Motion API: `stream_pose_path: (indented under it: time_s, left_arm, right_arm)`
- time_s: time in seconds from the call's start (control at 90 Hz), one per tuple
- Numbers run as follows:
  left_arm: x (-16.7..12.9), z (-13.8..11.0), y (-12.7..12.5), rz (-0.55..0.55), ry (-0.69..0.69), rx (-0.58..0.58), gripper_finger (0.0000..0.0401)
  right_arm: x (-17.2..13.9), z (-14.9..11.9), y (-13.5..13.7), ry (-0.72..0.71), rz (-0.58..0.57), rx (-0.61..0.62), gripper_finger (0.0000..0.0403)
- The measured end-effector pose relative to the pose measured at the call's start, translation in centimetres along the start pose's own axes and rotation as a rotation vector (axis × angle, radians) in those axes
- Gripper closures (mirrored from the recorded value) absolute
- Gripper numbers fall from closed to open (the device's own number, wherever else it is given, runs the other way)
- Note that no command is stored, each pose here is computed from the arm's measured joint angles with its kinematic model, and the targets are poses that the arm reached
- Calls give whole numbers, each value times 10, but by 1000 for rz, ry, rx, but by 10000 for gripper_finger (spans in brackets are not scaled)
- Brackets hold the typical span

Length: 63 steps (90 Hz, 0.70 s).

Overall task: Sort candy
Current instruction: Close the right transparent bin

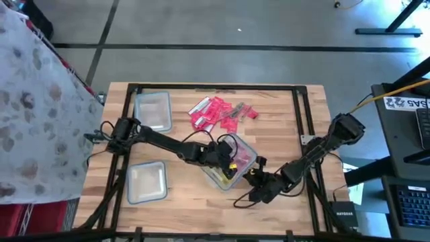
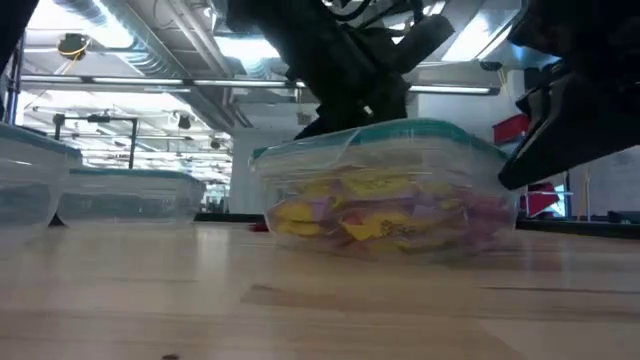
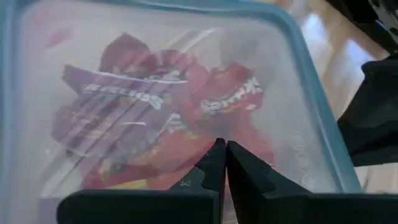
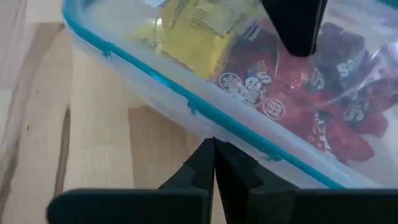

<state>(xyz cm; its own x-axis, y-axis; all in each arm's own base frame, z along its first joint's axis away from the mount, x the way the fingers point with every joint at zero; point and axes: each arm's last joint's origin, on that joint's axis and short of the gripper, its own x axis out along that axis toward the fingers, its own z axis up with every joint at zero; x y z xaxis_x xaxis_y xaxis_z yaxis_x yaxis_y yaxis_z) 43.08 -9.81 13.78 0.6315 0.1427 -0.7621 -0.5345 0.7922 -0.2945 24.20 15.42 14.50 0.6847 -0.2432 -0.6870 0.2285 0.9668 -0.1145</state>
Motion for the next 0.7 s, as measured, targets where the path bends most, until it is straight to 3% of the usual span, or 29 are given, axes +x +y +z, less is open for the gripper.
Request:
stream_pose_path:
  time_s: [0.289, 0.467, 0.611, 0.7]
  left_arm:
    - [-2, -6, -5, 2, -8, -13, 401]
    - [-7, -11, -17, -38, -56, -1, 401]
    - [-28, -1, -35, -87, -127, 46, 401]
    - [-36, 4, -45, -131, -137, 85, 401]
  right_arm:
    - [-4, -1, -6, 26, -37, -41, 403]
    - [-14, -5, -25, 67, -184, -89, 403]
    - [-24, 0, -43, 5, -341, -53, 403]
    - [-35, 5, -51, -24, -366, -9, 403]
